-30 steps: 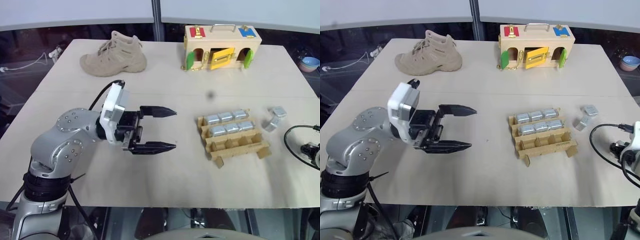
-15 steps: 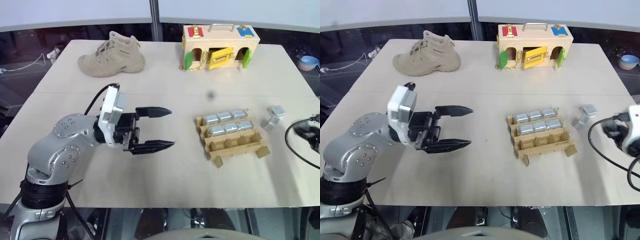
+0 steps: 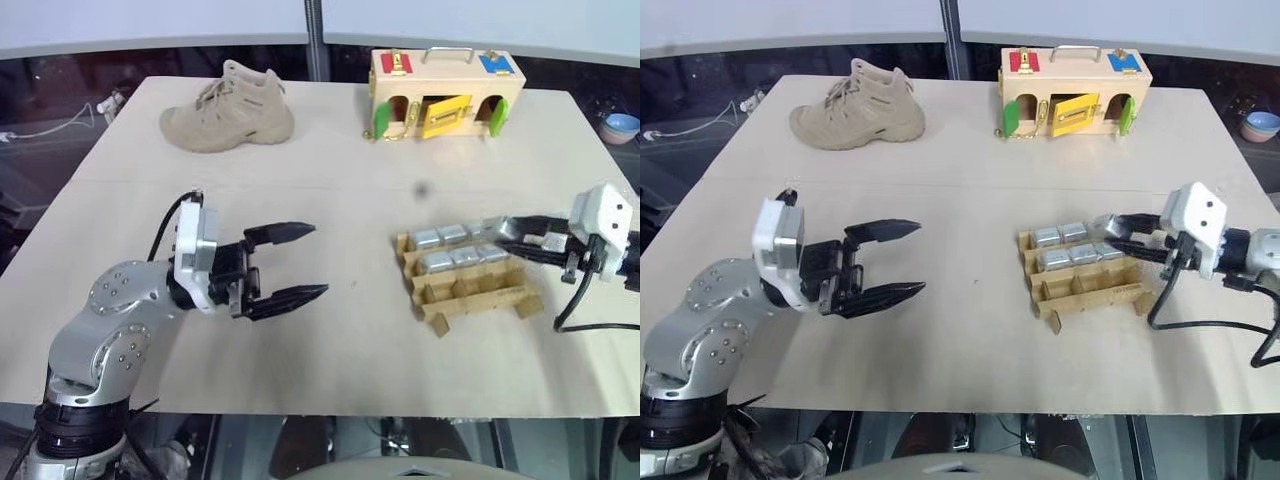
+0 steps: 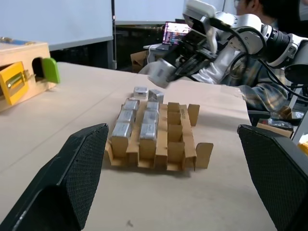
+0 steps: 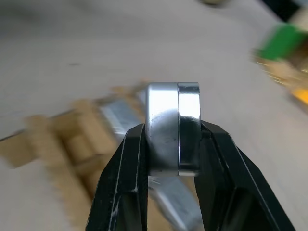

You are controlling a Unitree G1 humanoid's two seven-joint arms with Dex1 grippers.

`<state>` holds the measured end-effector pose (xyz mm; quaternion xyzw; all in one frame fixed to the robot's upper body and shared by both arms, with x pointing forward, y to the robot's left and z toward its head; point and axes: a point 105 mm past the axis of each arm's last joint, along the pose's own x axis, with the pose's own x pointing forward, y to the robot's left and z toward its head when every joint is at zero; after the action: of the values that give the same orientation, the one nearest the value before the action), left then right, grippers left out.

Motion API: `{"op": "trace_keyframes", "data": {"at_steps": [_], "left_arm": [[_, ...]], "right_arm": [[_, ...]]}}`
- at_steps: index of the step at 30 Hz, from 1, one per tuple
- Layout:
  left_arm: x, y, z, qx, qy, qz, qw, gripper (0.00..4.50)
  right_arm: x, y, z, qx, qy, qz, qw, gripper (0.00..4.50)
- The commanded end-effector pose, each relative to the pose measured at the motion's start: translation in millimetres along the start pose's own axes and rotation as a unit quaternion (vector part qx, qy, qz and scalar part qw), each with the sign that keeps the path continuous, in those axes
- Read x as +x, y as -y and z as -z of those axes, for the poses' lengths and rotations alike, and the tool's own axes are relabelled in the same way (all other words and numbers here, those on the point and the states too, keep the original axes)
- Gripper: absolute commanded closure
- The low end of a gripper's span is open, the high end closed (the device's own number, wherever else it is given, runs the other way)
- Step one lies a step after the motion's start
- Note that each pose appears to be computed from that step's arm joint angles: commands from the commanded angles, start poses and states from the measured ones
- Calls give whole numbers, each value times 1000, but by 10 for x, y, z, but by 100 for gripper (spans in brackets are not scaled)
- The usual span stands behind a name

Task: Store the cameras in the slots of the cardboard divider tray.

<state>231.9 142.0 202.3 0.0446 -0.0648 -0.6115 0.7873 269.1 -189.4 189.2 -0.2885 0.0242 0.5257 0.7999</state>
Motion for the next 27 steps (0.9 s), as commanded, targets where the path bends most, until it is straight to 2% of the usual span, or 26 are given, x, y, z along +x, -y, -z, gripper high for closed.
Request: {"op": "trace_keyframes", "data": {"at_steps": [1, 9, 19, 27], "left_arm": [[-21, 77, -93, 20, 5, 18, 1000, 0], [-182, 149, -66, -6, -5, 34, 999, 0], [-173, 192, -65, -12, -3, 24, 1000, 0], [-164, 206, -67, -12, -3, 17, 1000, 0]], "right_arm": [[152, -169, -106, -49, 9, -49, 998, 374], [295, -317, 39, -68, -2, -90, 994, 374], [302, -364, 313, -97, -34, -117, 988, 374], [446, -350, 315, -124, -30, -129, 983, 374]]}}
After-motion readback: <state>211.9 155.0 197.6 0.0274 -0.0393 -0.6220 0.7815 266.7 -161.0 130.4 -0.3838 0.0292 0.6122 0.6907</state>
